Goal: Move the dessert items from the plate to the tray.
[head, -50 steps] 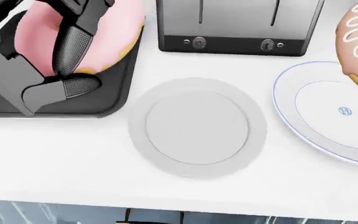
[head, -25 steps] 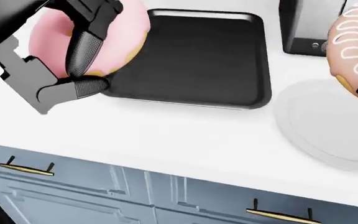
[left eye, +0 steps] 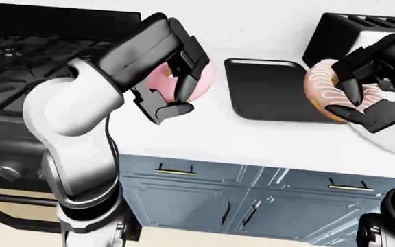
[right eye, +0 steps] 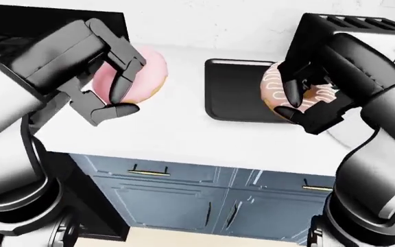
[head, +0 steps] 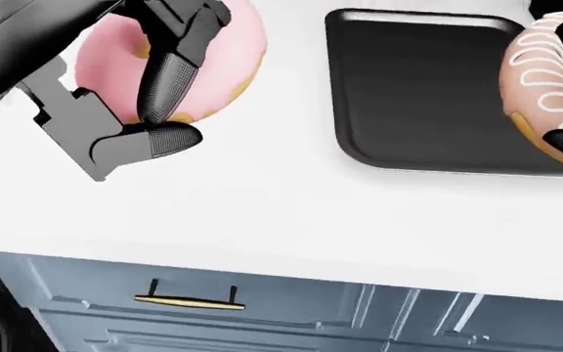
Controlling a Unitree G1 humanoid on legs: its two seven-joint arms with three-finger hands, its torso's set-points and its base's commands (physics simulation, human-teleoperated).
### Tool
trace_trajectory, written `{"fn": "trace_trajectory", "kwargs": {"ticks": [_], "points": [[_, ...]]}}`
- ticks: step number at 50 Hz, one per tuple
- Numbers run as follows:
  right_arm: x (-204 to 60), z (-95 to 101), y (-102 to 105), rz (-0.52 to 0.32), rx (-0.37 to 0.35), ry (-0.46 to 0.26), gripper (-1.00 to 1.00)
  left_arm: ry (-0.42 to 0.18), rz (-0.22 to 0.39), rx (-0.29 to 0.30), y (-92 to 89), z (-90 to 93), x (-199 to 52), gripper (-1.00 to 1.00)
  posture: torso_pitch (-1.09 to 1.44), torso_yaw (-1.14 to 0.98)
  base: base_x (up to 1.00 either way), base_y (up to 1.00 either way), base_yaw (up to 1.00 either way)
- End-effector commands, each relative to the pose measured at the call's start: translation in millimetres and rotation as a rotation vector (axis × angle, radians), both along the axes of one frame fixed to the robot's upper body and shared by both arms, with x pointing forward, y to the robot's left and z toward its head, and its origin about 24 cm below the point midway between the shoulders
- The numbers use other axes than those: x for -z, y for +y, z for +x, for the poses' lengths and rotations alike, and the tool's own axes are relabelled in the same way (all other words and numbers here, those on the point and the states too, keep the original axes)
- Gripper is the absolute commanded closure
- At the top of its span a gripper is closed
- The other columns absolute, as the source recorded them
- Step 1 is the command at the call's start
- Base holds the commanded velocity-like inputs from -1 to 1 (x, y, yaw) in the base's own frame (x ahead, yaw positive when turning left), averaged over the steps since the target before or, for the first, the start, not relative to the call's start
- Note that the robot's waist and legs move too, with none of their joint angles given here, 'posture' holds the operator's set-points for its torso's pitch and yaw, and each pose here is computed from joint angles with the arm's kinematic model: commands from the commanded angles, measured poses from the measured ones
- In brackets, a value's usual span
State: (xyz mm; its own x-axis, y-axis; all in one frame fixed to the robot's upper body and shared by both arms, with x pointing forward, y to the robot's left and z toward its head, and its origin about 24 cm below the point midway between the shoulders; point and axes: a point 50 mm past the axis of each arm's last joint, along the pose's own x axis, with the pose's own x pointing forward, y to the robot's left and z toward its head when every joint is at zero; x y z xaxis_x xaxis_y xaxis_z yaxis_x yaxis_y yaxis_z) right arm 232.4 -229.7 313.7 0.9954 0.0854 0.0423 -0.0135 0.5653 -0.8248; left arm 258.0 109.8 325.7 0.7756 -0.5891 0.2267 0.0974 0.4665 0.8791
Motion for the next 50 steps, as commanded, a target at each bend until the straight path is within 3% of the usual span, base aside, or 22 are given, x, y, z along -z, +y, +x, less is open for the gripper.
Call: {"fn": "trace_trajectory", "kwargs": {"ticks": [1, 24, 31, 50], "points": [[-11, -4.5, 2, -0.01, 0.001, -0.07, 1.0, -0.077, -0.028, -0.037, 5.2, -5.4, -13, 1.0, 0.0, 0.0, 0.04, -0.34, 0.0], [-12, -5.4, 1, 0.013, 0.009, -0.082, 1.0, -0.071, -0.026, -0.017, -1.2, -3.1, -8, 1.0, 0.0, 0.0, -0.02, -0.94, 0.0], [-17, -6.8, 0, -0.015, 0.008, -0.098, 1.0, -0.069, -0.028, -0.018, -1.0, -0.2, -7, 1.0, 0.0, 0.0, 0.04, 0.0, 0.0], [-15, -7.7, 0, 0.002, 0.001, -0.093, 1.0, -0.071, -0.031, -0.013, -1.0, 3.1, -7, 1.0, 0.0, 0.0, 0.72, 0.19, -0.08]]}}
